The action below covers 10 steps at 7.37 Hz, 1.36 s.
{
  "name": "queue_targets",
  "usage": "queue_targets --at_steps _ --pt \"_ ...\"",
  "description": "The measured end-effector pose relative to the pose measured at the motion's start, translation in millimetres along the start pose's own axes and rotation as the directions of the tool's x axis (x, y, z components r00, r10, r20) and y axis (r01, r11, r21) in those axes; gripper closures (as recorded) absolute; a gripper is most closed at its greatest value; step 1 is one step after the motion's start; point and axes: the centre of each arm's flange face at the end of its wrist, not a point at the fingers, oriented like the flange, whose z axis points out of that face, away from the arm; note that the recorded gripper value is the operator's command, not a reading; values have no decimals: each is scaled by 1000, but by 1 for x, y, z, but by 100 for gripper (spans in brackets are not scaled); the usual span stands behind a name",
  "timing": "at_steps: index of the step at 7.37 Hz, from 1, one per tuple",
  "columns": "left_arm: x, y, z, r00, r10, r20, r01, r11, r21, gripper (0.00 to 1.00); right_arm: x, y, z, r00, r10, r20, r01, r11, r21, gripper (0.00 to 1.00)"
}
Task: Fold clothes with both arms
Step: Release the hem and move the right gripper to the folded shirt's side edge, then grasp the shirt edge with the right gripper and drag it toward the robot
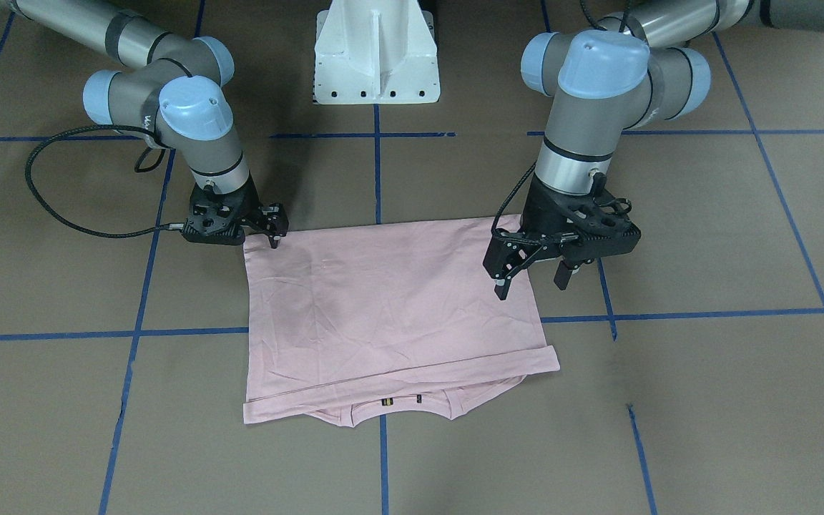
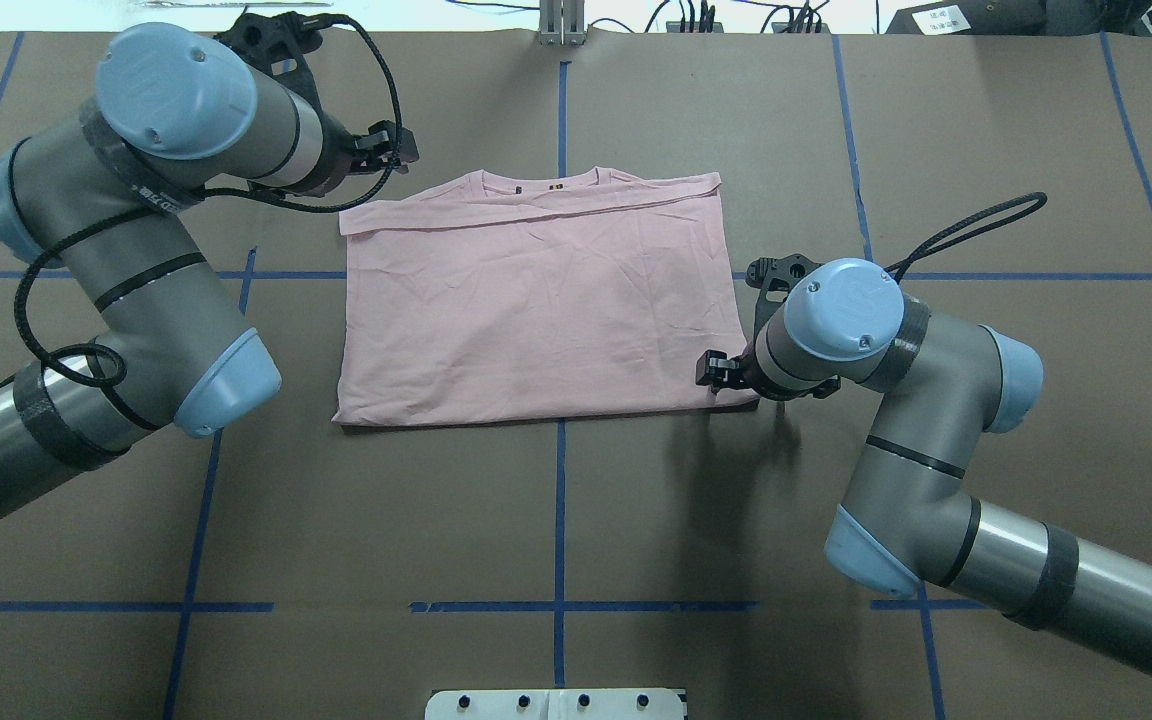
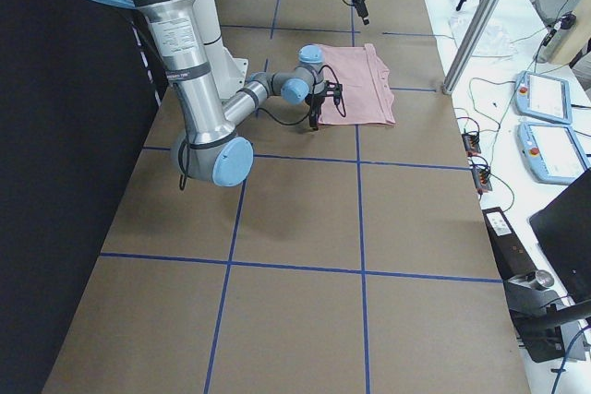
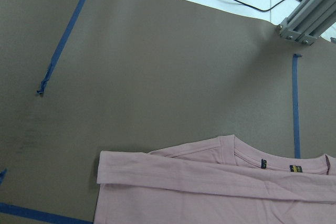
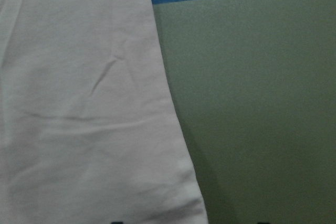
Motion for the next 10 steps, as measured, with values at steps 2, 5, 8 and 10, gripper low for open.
queue_targets --at_steps 2,5,8,10 --pt "0 0 0 1000 0 0 0 1000 0 0 0 0 -3 1000 -1 5 1 1000 0 100" --pt "0 0 0 1000 1 0 -1 1000 1 0 -2 1 -15 1000 -3 23 3 1000 -2 100" --pt "4 1 -8 1000 0 -14 1 1000 4 0 42 48 -48 998 -36 49 38 999 -29 100" --pt "7 4 -13 1000 -12 -24 12 1000 4 0 67 126 -66 993 -104 63 112 986 -125 100"
